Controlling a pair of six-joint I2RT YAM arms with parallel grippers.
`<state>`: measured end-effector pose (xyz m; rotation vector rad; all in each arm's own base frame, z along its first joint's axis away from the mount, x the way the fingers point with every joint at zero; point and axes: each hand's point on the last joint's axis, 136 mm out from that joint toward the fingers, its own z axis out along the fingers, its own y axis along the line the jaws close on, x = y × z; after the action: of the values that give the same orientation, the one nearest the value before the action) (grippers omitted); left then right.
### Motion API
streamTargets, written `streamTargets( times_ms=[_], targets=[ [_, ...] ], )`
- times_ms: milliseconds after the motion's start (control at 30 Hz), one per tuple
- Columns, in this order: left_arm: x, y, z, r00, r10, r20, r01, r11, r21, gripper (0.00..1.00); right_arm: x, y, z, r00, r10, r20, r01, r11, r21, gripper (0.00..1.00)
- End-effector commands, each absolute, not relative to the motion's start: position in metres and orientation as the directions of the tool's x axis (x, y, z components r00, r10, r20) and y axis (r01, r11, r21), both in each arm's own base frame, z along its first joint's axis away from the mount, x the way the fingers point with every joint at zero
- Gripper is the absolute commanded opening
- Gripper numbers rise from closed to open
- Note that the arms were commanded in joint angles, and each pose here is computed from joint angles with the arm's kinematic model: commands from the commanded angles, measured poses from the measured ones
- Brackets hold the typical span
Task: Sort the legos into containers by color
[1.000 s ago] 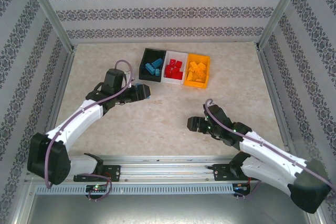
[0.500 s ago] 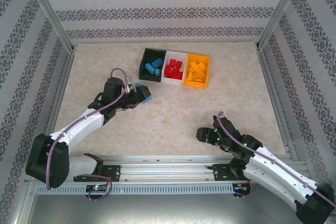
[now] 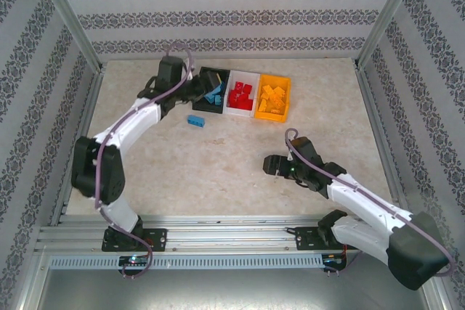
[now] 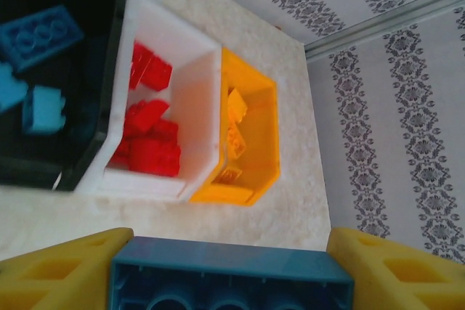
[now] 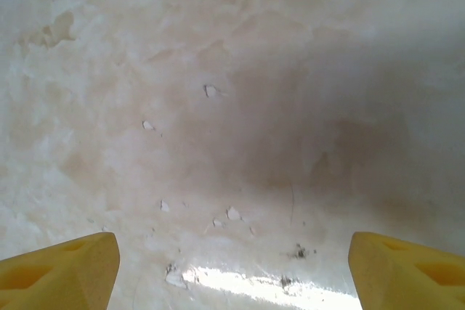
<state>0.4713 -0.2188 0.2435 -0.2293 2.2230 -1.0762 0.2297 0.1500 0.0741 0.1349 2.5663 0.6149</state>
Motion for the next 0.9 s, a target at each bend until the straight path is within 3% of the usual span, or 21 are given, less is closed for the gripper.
streamTargets(
  times_ms=[0, 400, 667, 867],
  targets=[
    [0.497, -0.215, 0.253, -0.775, -0.355, -0.523, 0.149, 0.702, -0.697, 0.67, 0.244, 0.161, 0.087, -0.865, 0.179, -0.470, -0.080, 0.874, 0.480, 0.83],
    [0.605, -0.219, 0.241, -0.723, -0.266, -0.638, 0.171, 0.825, -0.539, 0.67, 0.263, 0.176, 0.066, -0.914, 0.151, -0.377, -0.066, 0.861, 0.505, 0.83],
    [0.630, -0.197, 0.181, -0.716, -0.199, -0.669, 0.099, 0.920, -0.380, 0.67, 0.267, 0.176, 0.057, -0.923, 0.135, -0.360, -0.063, 0.871, 0.487, 0.84],
    [0.629, -0.193, 0.138, -0.748, -0.190, -0.636, 0.056, 0.936, -0.346, 0.67, 0.272, 0.178, 0.048, -0.936, 0.130, -0.329, -0.050, 0.872, 0.488, 0.83]
  ],
)
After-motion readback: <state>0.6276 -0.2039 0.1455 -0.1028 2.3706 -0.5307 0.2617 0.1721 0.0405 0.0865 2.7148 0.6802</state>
